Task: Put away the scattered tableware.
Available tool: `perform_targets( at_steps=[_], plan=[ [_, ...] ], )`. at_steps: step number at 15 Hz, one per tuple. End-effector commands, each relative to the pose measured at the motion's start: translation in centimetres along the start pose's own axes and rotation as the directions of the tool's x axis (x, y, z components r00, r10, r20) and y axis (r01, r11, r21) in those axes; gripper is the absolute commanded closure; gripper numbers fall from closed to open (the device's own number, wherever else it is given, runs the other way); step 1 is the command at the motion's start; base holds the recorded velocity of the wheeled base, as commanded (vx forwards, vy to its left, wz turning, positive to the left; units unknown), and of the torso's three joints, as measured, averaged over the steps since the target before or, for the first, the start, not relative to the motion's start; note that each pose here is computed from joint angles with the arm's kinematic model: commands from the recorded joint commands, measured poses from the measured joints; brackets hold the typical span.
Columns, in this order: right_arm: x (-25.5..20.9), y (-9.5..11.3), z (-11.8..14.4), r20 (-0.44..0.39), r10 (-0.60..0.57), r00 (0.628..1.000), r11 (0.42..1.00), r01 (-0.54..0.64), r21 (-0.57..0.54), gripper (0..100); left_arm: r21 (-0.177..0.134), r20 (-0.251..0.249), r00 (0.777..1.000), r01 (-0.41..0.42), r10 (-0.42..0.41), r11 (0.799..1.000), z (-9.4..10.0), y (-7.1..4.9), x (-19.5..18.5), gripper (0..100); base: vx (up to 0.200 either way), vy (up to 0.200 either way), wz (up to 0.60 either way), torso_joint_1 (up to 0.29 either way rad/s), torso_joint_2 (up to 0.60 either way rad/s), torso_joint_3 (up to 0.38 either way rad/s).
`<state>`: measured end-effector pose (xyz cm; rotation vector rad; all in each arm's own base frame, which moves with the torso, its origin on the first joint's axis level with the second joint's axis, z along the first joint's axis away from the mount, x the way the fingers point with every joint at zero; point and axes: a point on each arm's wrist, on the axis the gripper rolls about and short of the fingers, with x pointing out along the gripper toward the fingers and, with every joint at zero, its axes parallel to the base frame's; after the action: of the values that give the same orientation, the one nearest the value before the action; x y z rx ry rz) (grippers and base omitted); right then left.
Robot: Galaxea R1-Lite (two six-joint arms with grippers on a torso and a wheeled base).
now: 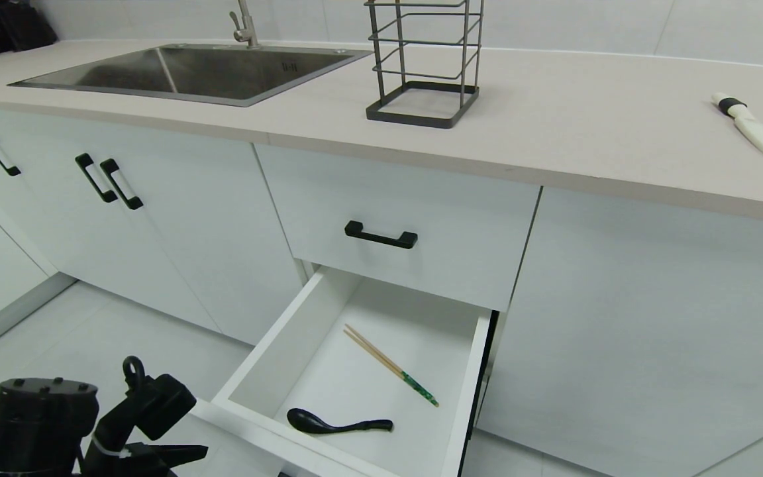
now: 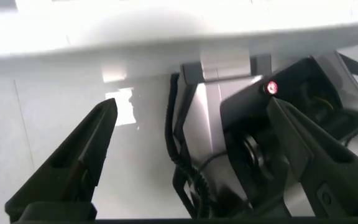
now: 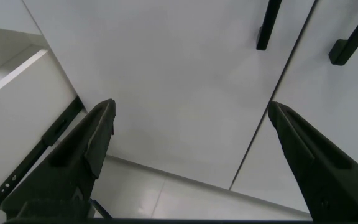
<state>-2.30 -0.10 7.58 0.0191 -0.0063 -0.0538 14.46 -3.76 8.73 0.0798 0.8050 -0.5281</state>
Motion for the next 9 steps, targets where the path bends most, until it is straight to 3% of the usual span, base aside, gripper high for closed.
perform_targets(
  at_steps=[1,9],
  plan=[
    [0.01,0.00,0.01,-0.001,0.000,1.000,1.000,0.000,0.001,0,-0.012,-0.036,0.999,0.005,-0.005,1.000,-0.31,0.23,0.87,0,0.000,0.000,0.00,0.000,0.00,0.000],
    [0.01,0.00,0.01,-0.001,0.000,1.000,1.000,0.000,0.001,0,0.006,0.016,1.000,0.001,-0.001,1.000,0.67,0.61,1.80,0,0.000,0.000,0.00,0.000,0.00,0.000]
  ],
)
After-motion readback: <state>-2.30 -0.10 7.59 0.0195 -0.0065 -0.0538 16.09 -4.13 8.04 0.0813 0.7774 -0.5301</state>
